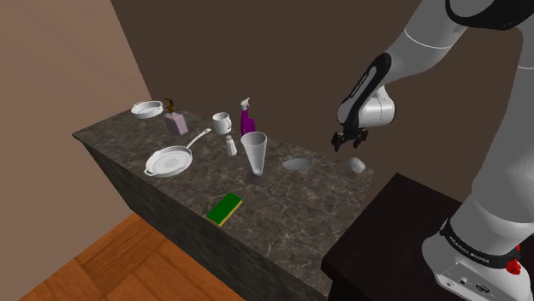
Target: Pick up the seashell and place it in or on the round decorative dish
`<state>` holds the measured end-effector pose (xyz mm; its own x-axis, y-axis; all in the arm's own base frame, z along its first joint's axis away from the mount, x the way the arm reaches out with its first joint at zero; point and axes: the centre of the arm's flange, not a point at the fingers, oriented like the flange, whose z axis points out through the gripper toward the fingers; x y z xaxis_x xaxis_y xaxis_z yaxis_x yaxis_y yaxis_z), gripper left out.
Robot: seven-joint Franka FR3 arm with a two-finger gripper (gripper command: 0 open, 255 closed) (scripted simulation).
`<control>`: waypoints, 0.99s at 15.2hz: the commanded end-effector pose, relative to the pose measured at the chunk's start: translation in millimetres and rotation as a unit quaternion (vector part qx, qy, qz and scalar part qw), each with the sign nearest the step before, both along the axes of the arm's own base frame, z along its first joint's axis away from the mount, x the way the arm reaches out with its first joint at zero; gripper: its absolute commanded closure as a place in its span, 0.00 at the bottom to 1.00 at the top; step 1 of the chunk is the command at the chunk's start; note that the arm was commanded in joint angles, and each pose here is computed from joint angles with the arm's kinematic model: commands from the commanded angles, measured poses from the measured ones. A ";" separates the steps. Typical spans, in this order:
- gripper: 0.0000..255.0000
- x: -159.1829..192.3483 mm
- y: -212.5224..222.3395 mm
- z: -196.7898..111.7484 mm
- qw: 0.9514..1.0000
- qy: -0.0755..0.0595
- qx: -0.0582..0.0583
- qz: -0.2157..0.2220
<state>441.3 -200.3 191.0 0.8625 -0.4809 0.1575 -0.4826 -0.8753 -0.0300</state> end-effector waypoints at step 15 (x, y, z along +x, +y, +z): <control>0.00 -32.1 -27.3 -91.3 0.980 0.043 -0.051 0.188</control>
